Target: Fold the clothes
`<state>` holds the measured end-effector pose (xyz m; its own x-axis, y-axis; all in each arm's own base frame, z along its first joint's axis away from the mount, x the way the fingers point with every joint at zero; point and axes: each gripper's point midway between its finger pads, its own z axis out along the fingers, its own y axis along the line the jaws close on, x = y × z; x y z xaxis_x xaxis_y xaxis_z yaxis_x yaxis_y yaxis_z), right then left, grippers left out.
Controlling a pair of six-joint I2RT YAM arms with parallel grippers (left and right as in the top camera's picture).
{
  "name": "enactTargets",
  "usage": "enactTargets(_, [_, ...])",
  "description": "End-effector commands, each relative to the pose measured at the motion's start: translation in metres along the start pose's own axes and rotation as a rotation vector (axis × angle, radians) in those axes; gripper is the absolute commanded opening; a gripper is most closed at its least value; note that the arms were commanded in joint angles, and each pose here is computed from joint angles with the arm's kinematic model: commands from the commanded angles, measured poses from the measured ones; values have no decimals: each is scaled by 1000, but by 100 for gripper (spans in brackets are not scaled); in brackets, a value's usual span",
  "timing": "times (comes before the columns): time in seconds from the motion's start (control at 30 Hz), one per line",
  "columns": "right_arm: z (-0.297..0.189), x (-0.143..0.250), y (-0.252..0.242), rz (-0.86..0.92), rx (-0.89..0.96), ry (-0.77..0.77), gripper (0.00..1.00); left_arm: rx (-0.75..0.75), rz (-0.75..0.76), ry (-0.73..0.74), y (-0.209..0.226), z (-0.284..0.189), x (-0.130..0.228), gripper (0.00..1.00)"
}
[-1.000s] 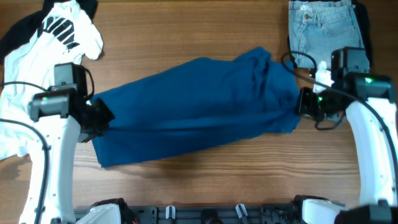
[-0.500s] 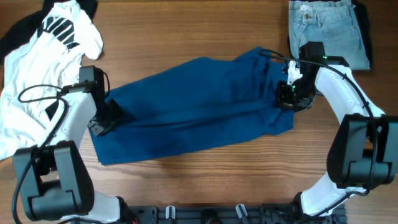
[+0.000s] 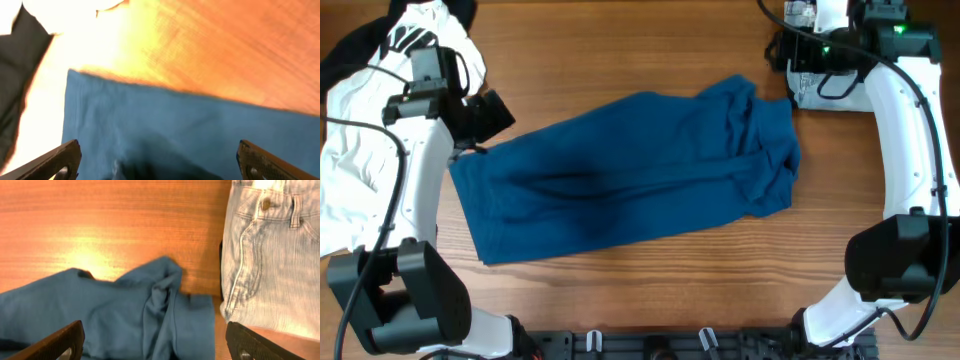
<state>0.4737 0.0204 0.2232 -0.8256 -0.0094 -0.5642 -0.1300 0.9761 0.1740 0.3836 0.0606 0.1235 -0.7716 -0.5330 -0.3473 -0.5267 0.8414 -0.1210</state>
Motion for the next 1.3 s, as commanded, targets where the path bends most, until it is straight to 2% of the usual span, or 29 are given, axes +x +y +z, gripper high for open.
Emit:
enactTargets(0.0, [22,-12,9,-75,-73,-32,91,-36,56,60,10,30,3,100])
enactTargets(0.13, [71,-11,25,-164,-102,-16,90,-81,49,161,20,78,18,100])
enactTargets(0.33, [151,14,44,-231,-126,60,91,-101,45,168,23,107,18,100])
enactTargets(0.47, [178,28,38,-223,-121,96,90,-105,47,178,24,120,21,99])
enactTargets(0.6, [186,31,27,-224,-69,107,90,-131,50,243,30,142,38,99])
enactTargets(0.63, [187,31,26,-224,-61,108,90,-136,50,256,32,148,41,95])
enactTargets(0.67, [188,32,23,-223,-50,110,90,-140,50,265,33,153,44,80])
enactTargets(0.7, [188,31,20,-224,-36,109,87,-142,50,272,34,156,46,56])
enactTargets(0.73, [189,32,20,-220,-34,111,79,-142,50,271,33,156,46,23])
enactTargets(0.77, [190,34,19,-218,-34,116,73,-141,50,268,33,156,45,5])
enactTargets(1.0, [227,78,12,-170,-43,242,71,-140,50,265,33,157,45,4])
enactTargets(1.13, [231,73,11,-165,-41,215,72,-139,50,261,33,157,44,4])
enactTargets(1.17, [232,69,11,-153,-38,200,68,-137,50,258,32,157,43,4])
enactTargets(1.2, [233,67,11,-154,-38,193,60,-136,50,257,32,157,43,4])
enactTargets(1.27, [234,69,11,-155,-37,198,33,-136,50,257,32,157,43,4])
